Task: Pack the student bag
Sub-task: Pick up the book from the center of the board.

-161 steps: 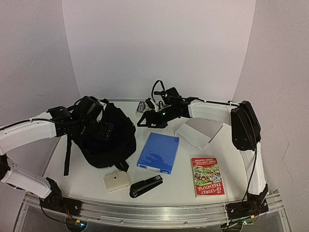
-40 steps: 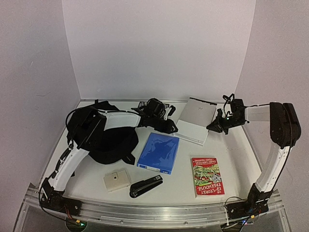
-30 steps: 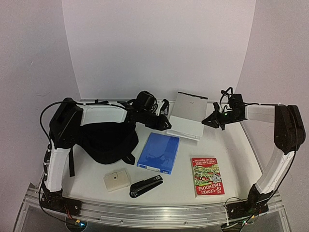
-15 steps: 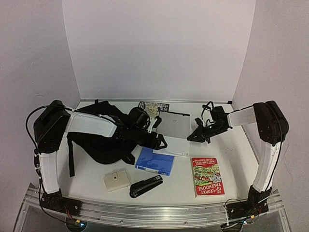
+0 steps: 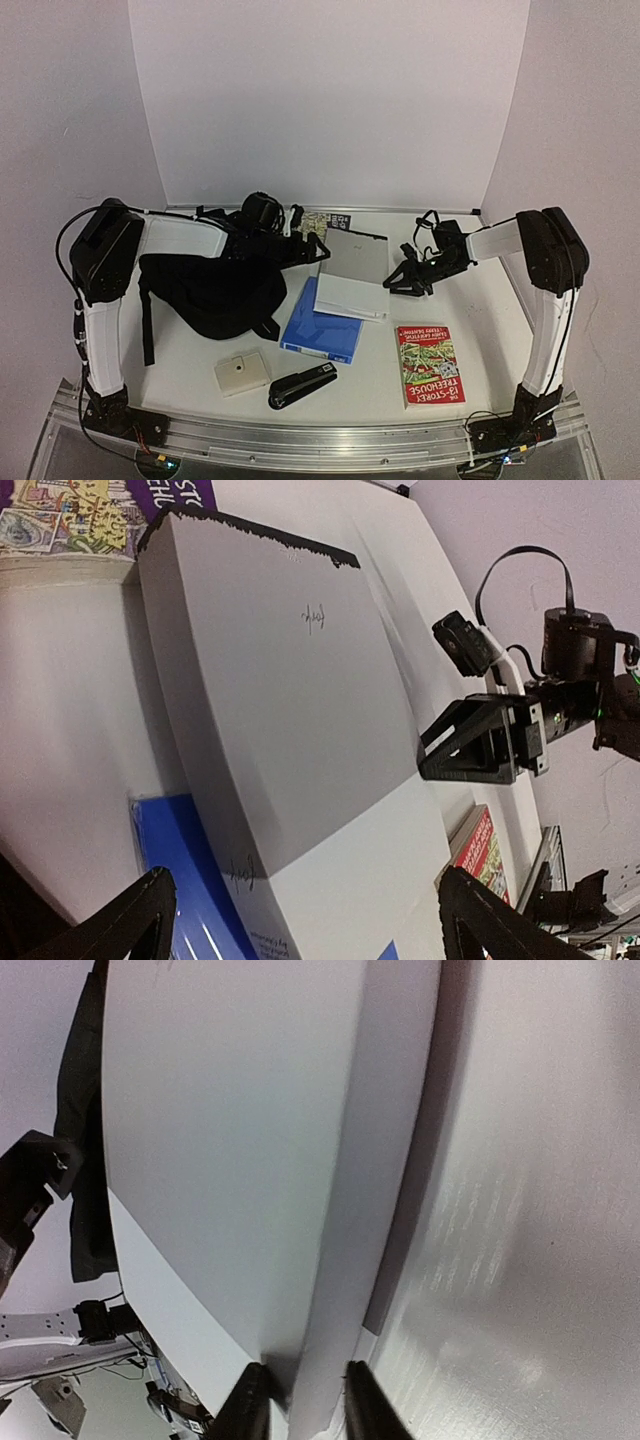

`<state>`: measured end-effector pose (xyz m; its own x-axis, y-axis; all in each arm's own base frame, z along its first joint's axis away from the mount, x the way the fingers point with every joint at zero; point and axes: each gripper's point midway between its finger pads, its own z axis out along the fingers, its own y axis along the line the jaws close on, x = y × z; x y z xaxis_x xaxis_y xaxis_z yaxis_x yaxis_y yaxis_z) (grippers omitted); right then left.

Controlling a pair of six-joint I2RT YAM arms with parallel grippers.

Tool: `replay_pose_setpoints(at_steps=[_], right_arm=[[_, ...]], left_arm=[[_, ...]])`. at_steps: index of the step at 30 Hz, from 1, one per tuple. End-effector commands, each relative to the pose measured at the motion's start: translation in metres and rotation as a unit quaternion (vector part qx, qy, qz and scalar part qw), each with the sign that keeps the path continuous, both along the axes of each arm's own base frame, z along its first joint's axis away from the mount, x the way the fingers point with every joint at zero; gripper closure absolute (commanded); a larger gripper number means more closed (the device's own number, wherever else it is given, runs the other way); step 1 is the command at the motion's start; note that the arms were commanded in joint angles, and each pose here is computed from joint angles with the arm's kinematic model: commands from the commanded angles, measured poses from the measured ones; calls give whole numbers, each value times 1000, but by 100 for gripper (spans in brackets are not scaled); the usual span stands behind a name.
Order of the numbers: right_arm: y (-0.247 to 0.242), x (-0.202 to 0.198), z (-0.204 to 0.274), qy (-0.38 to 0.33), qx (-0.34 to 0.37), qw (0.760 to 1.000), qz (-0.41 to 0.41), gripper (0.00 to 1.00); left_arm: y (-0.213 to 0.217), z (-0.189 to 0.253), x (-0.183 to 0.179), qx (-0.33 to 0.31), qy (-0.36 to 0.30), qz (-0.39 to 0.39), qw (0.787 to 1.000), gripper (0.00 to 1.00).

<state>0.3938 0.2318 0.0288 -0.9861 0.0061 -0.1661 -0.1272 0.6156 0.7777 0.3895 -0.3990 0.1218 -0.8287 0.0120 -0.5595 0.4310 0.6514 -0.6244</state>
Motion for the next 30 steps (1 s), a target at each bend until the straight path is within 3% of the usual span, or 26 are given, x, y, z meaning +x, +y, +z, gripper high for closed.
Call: replay_pose_setpoints(at_steps=[1, 6, 8, 13, 18, 25, 30], right_arm=[[-27, -1, -44, 24, -106, 994, -28, 57], [-29, 8, -28, 2, -111, 993, -29, 37], [-30, 13, -21, -10, -113, 993, -30, 35], [-28, 24, -28, -14, -120, 992, -30, 44], [-24, 23, -46, 7, -115, 993, -23, 54], [-11, 19, -45, 11, -94, 995, -6, 59], [-7, 20, -28, -4, -75, 997, 2, 59]], left_arm=[[-26, 10, 15, -32, 3, -17, 999, 9], [-32, -11, 30, -25, 38, -1, 999, 9], [-31, -19, 35, -24, 52, 13, 998, 9], [-26, -44, 44, -6, 83, 48, 995, 9], [-43, -48, 42, -43, 101, 12, 994, 12], [-64, -2, 29, -132, 46, -62, 988, 29], [-65, 35, 21, -166, 3, -89, 982, 47]])
